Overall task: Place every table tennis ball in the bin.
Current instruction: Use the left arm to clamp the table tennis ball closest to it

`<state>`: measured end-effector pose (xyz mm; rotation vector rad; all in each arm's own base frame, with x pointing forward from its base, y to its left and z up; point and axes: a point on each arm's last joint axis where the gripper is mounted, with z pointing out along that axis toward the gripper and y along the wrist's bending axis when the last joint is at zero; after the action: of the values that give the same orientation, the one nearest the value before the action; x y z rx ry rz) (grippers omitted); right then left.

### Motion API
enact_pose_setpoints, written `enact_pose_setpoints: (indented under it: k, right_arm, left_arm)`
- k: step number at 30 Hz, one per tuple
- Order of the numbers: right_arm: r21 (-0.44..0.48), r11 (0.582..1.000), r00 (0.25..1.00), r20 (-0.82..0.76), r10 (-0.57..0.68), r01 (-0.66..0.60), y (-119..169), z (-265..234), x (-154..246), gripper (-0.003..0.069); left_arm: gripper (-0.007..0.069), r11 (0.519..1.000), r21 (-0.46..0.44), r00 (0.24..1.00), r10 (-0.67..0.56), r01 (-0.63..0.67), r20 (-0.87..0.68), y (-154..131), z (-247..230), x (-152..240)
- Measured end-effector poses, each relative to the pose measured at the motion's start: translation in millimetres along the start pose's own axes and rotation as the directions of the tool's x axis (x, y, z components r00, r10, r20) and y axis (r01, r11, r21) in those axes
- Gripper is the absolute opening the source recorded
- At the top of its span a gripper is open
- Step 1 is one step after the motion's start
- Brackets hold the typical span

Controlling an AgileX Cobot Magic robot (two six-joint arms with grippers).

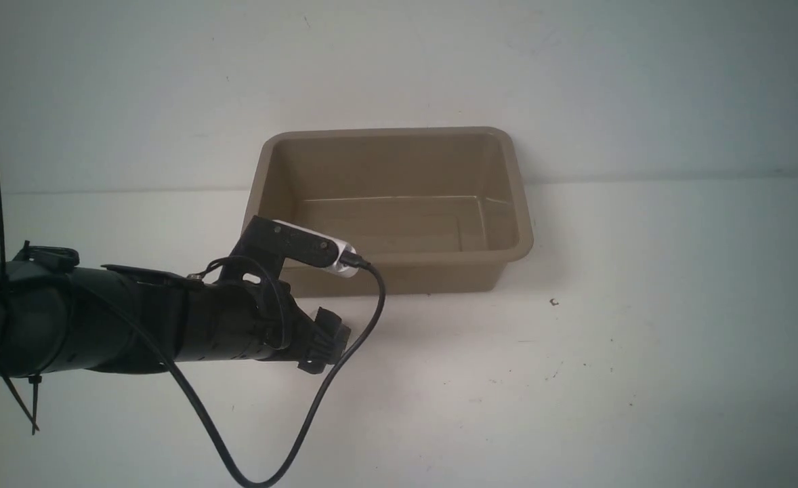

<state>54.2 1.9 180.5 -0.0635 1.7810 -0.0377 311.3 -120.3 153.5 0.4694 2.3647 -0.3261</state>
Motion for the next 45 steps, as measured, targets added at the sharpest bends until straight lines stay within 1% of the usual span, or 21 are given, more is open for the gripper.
enact_pose_setpoints:
  k: [9, 26, 45]
  right_arm:
    - [0.000, 1.000, 1.000, 0.000, 0.000, 0.000, 0, 0, 0, 0.0525]
    - [0.000, 1.000, 1.000, 0.000, 0.000, 0.000, 0, 0, 0, 0.0525]
    - [0.000, 1.000, 1.000, 0.000, 0.000, 0.000, 0, 0, 0, 0.0525]
  left_arm:
    - [0.0562, 1.000, -0.007, 1.000, 0.010, -0.009, 0.021, 2, 6, -11]
    - [0.0562, 1.000, -0.023, 1.000, 0.009, -0.009, 0.015, 3, 8, -10]
    - [0.0562, 1.000, -0.015, 0.998, -0.016, 0.015, -0.057, 5, 27, 6]
